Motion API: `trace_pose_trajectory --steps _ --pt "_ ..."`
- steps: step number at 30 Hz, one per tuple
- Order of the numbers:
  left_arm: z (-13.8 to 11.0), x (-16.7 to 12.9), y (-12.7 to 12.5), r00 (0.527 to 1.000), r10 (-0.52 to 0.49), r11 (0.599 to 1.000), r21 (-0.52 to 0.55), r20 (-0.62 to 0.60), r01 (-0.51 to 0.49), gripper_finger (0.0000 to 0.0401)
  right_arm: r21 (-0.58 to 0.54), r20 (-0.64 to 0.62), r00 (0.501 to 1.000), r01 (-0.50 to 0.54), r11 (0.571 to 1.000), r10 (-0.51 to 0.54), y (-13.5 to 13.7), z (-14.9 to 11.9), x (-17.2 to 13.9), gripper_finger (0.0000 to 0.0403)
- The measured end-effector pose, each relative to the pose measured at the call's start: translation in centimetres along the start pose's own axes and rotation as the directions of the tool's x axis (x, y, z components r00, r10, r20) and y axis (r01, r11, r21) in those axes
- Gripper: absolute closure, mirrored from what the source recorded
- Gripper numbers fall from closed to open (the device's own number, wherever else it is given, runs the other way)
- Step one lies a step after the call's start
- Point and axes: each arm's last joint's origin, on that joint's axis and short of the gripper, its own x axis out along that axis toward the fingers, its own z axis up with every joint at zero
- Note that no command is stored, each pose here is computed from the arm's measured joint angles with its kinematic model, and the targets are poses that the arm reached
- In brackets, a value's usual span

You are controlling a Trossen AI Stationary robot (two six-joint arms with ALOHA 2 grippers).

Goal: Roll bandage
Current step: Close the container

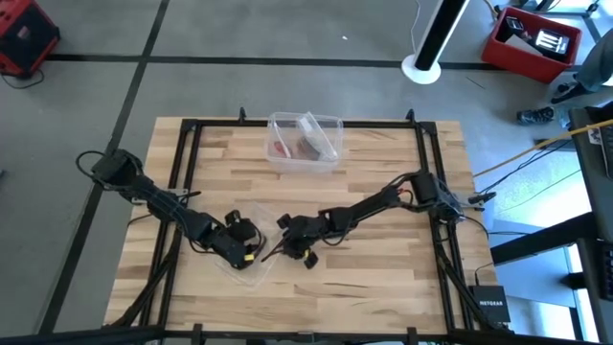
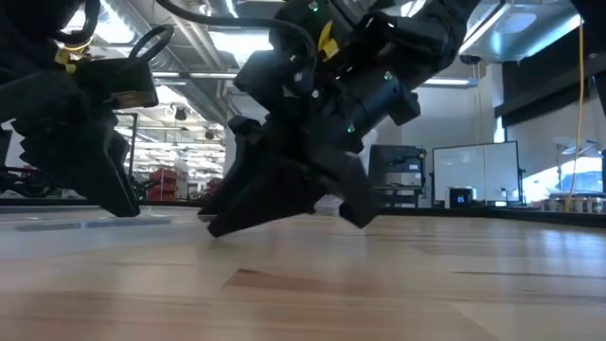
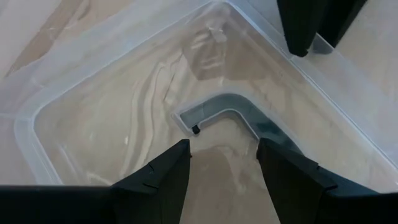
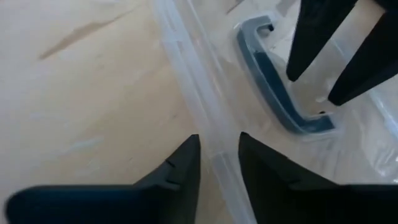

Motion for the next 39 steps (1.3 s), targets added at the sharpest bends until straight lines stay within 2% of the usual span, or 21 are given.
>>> trace_pose_trajectory --steps 5,8,10,12,14,17,21,25,27,30,35,39 --pt "0.1 0.0 -0.1 1.0 -0.019 0.999 0.035 0.012 0.018 0.0217 -0.014 0.0 0.999 0.034 0.999 -0.034 0.1 -0.5 0.7 0.0337" --pt "0.2 0.0 -0.3 0.999 -0.031 0.998 0.063 0.022 0.03 0.0217 -0.011 -0.011 1.0 0.019 1.0 -0.019 0.3 -0.7 0.9 0.0365" --pt "0.3 0.0 -0.3 0.999 -0.03 0.996 0.087 0.027 0.028 0.0217 0.037 -0.022 1.0 0.005 0.999 -0.004 0.4 -0.8 0.9 0.0387" --pt "0.8 -0.3 -0.5 0.999 -0.028 0.993 0.113 0.033 0.024 0.0217 0.132 -0.032 0.999 0.0 0.991 0.004 0.5 -0.5 0.6 0.0395" --pt "1.5 -0.7 -1.0 0.999 -0.039 0.989 0.146 0.02 0.036 0.0217 0.256 -0.065 0.998 0.001 0.967 0.016 0.7 0.0 -0.1 0.039" --pt "3.2 -2.6 -2.0 0.998 -0.061 0.978 0.201 0.015 0.057 0.0217 0.454 -0.128 0.991 0.02 0.891 0.043 0.9 1.0 -2.2 0.0395" --pt "5.7 -6.1 -3.3 0.998 -0.045 0.957 0.289 0.045 0.031 0.0217 0.584 -0.152 0.987 0.043 0.811 0.057 0.8 3.2 -5.5 0.0397" --pt "7.6 -9.9 -4.8 0.99 -0.052 0.921 0.39 0.134 -0.005 0.0217 0.646 -0.139 0.986 0.022 0.763 0.089 0.6 5.1 -8.9 0.0399" --pt "7.8 -11.2 -5.5 0.983 -0.052 0.9 0.434 0.174 -0.029 0.0217 0.677 -0.122 0.987 0.009 0.735 0.101 0.5 5.8 -10.4 0.0399" --pt "7.9 -12.8 -6.4 0.965 -0.04 0.874 0.478 0.26 -0.093 0.0217 0.695 -0.07 0.994 -0.016 0.719 0.089 0.0 7.2 -13.1 0.04" --pt "7.3 -14.0 -7.4 0.92 -0.014 0.826 0.523 0.391 -0.21 0.0217 0.738 -0.002 0.998 -0.038 0.674 0.059 -0.4 8.9 -16.7 0.0401" --pt "7.3 -14.1 -7.4 0.907 0.009 0.782 0.562 0.42 -0.268 0.0217 0.764 0.049 0.998 -0.055 0.643 0.027 -0.7 9.7 -18.3 0.0401"
